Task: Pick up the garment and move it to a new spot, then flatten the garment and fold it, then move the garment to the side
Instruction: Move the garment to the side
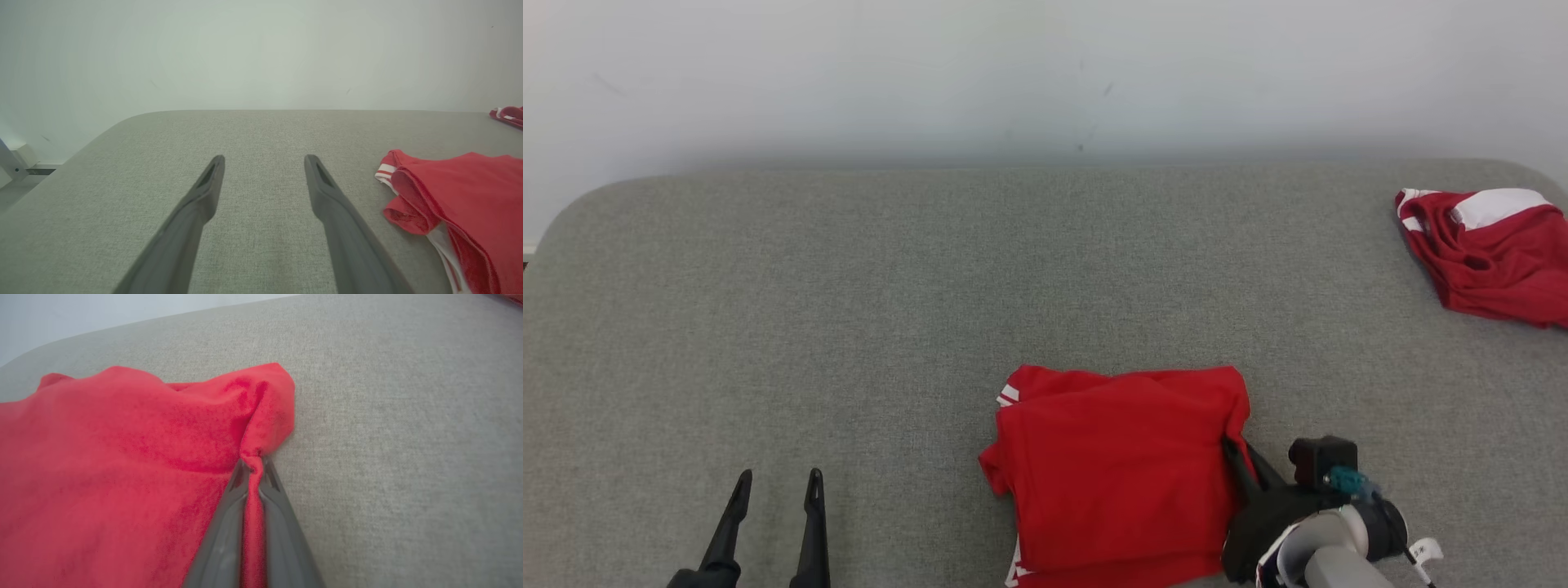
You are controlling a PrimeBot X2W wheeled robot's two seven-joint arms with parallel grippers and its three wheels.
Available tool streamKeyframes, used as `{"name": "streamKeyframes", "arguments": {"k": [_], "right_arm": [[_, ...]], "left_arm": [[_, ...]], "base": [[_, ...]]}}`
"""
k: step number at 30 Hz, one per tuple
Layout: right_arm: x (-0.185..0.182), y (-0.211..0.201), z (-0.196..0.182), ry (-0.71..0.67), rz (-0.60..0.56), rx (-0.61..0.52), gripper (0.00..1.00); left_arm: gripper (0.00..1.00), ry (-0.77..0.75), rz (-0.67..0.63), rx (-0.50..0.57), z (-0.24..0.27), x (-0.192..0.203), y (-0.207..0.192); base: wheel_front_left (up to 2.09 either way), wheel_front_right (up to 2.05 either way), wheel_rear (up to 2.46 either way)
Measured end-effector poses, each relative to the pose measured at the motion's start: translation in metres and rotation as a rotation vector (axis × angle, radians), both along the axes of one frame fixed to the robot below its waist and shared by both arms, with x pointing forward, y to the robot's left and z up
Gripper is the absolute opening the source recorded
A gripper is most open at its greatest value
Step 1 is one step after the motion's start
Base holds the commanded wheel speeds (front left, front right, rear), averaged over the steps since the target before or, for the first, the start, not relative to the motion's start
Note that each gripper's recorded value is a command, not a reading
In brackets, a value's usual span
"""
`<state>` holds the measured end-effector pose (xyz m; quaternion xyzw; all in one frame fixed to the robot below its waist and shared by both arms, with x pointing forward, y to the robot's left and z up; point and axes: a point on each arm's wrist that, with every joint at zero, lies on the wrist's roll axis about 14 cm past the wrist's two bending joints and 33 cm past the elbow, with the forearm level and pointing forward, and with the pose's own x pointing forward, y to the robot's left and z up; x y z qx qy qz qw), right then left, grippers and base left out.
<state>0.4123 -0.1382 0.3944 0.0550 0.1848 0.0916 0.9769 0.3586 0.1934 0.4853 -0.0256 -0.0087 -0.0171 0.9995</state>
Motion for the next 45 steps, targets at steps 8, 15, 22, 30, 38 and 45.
{"name": "streamKeyframes", "arguments": {"k": [8, 15, 22, 30, 38, 45], "right_arm": [[0.057, -0.017, 0.042, -0.125, 0.021, -0.064, 0.0], [0.114, -0.048, 0.078, -0.218, 0.017, -0.163, 0.0], [0.157, -0.09, 0.104, -0.278, -0.029, -0.251, 0.0], [0.183, -0.164, 0.125, -0.3, -0.139, -0.374, 0.0], [0.18, -0.238, 0.131, -0.243, -0.24, -0.524, 0.0], [0.173, -0.286, 0.136, -0.163, -0.289, -0.657, 0.0]], "left_arm": [[1.0, 0.015, -0.022, -0.01, -0.006, 0.018, -0.008], [1.0, 0.042, -0.052, -0.019, -0.019, 0.04, -0.017], [1.0, 0.066, -0.101, 0.004, -0.034, 0.064, -0.025], [1.0, 0.038, -0.176, 0.024, -0.042, 0.098, -0.043], [1.0, 0.036, -0.264, 0.019, -0.06, 0.12, -0.07], [1.0, 0.035, -0.31, 0.01, -0.074, 0.131, -0.084]], "base": [[0.0, 0.0, 0.0], [0.0, 0.0, 0.0], [0.0, 0.0, 0.0], [0.0, 0.0, 0.0], [0.0, 0.0, 0.0], [0.0, 0.0, 0.0]]}}
